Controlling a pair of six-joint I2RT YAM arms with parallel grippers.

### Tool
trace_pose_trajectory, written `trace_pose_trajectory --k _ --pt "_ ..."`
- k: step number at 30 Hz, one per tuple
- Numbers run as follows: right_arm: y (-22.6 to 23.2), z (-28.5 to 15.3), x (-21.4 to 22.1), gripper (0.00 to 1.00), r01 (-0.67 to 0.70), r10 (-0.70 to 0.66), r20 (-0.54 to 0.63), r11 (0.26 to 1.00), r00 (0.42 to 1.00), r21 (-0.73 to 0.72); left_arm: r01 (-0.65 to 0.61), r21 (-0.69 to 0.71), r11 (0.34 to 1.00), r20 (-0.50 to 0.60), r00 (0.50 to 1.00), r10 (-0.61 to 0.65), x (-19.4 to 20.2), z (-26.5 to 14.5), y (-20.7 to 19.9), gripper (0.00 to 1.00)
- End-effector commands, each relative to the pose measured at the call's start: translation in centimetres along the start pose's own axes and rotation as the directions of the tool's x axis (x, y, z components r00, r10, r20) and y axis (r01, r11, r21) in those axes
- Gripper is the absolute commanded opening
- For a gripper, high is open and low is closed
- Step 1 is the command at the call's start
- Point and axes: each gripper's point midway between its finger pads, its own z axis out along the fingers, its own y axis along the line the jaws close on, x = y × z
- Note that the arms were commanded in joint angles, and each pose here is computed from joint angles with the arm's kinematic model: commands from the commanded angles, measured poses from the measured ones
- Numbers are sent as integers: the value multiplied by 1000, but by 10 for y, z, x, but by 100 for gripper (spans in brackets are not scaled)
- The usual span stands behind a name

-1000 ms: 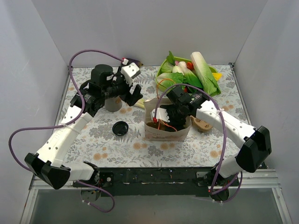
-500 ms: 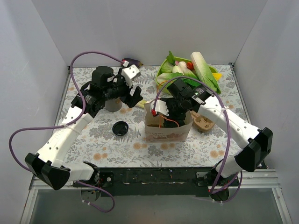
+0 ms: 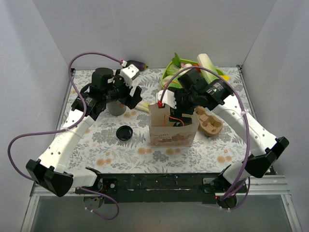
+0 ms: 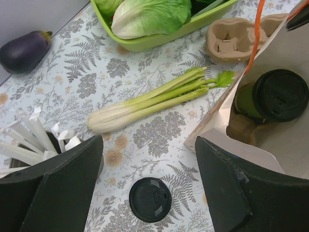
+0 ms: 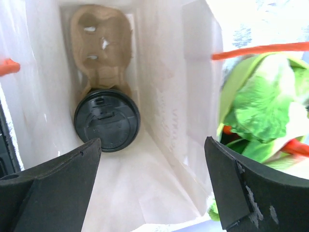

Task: Pack the takeout coffee

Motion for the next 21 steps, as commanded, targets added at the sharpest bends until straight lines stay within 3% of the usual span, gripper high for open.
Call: trace_pose_trajectory --k 1,12,21 --pt "-17 -34 -17 95 -3 -1 41 996 999 94 55 -71 996 24 998 -54 -7 -12 16 78" --pt "-68 -104 -52 98 49 -125 152 905 980 423 118 -245 962 73 992 -104 -21 -39 68 78" --pt "-70 -102 -47 98 23 -114 165 882 980 471 111 -206 972 51 993 -103 -14 -45 59 78"
